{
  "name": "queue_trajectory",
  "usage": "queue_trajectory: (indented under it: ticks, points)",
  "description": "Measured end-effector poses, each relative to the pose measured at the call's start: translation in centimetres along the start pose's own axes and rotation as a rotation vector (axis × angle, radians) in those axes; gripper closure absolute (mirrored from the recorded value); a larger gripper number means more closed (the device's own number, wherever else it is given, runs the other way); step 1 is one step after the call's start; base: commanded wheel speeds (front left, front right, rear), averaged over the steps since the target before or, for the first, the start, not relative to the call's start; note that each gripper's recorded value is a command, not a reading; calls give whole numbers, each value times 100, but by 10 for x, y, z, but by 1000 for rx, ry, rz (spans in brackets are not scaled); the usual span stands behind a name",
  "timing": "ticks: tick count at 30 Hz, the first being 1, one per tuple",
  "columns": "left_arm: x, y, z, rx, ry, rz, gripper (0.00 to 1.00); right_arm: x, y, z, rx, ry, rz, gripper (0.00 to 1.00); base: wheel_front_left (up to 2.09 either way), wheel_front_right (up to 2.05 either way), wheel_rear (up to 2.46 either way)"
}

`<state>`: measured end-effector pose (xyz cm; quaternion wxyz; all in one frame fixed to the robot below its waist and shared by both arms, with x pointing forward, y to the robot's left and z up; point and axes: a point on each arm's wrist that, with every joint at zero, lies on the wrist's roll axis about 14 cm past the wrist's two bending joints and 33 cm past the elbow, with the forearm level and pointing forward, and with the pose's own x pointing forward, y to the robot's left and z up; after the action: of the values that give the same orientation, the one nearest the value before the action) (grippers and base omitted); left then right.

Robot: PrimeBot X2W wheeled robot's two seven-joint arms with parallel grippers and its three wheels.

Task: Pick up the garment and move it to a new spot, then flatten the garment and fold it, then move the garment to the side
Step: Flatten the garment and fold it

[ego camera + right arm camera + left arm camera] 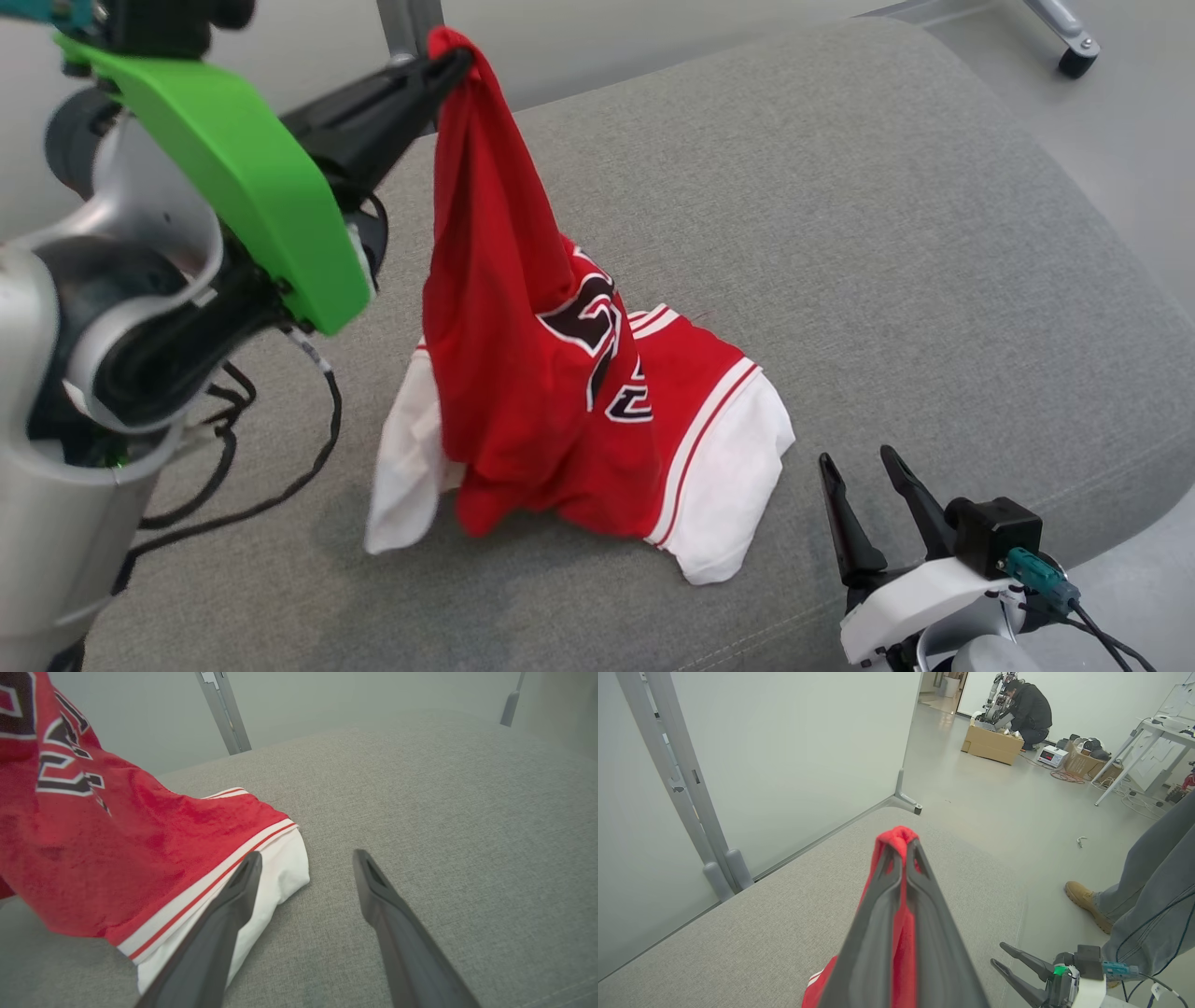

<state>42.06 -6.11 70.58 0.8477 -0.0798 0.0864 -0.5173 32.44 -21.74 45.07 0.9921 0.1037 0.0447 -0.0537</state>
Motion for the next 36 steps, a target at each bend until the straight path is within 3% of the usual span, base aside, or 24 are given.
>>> queue_trajectory:
  ticks: [6,12,18,24,25,26,27,36]
  points:
    - [6,14,26,7,-5,48,100,-5,-8,2,26,-9,-31,0,0,0,0]
    - [-6,118,3,26,73,361,100,0,-13,4,32,-10,-48,0,0,0,0]
    - [-14,196,-48,41,111,548,100,8,-17,4,22,-2,-60,0,0,0,0]
    - [-5,226,-107,-56,71,584,98,14,-21,-2,11,20,-72,0,0,0,0]
    - [-2,226,-117,-70,62,581,80,14,-22,-3,8,26,-74,0,0,0,0]
    - [0,227,-125,-81,54,586,36,15,-22,-5,6,31,-75,0,0,0,0]
    - [0,227,-132,-87,46,593,0,15,-22,-6,2,35,-73,0,0,0,0]
    - [-32,211,-155,-1,-65,690,0,12,-19,-14,-41,60,-57,0,0,0,0]
